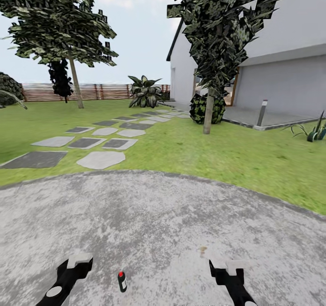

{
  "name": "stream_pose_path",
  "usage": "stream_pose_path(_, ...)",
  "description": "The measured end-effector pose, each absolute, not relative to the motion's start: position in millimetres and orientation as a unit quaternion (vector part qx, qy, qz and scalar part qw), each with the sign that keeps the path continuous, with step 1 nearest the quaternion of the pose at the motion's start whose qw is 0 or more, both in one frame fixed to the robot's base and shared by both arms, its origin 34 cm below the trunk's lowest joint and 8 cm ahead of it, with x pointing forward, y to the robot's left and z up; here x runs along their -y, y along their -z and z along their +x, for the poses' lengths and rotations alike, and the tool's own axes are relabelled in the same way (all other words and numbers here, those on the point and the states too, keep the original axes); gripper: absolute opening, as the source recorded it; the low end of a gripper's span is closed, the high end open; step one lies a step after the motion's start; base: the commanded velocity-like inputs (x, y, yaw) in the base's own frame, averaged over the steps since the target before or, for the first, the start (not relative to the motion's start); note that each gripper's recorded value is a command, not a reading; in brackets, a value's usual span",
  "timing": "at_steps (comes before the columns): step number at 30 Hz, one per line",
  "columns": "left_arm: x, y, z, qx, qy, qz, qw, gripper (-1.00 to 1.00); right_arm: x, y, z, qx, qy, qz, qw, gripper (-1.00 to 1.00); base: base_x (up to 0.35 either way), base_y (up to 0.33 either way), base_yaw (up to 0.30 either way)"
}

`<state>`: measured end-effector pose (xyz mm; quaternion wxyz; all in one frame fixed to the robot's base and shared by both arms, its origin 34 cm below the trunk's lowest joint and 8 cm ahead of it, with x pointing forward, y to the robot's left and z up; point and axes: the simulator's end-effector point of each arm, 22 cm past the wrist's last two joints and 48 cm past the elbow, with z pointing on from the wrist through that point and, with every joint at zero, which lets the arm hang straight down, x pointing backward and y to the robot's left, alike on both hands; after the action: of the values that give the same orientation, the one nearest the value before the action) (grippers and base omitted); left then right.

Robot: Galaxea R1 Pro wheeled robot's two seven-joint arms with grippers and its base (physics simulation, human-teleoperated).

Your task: In the garden, pick up the pesticide atomizer on the floor and spray pesticide onto both trees until each tree trunk is fully covered.

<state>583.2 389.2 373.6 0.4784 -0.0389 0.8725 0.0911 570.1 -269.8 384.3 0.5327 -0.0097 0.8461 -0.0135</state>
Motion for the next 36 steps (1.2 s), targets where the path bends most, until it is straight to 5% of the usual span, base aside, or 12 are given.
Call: stream_pose_path(36, -388.7, -366.0, 580.4, -0.876, -0.091, -0.036, 0.472, 1.0, 269.4, -377.0, 567.3, -0.85, 0.013, -0.01, 0.526, 1.0, -0.05, 0.058, -0.089)
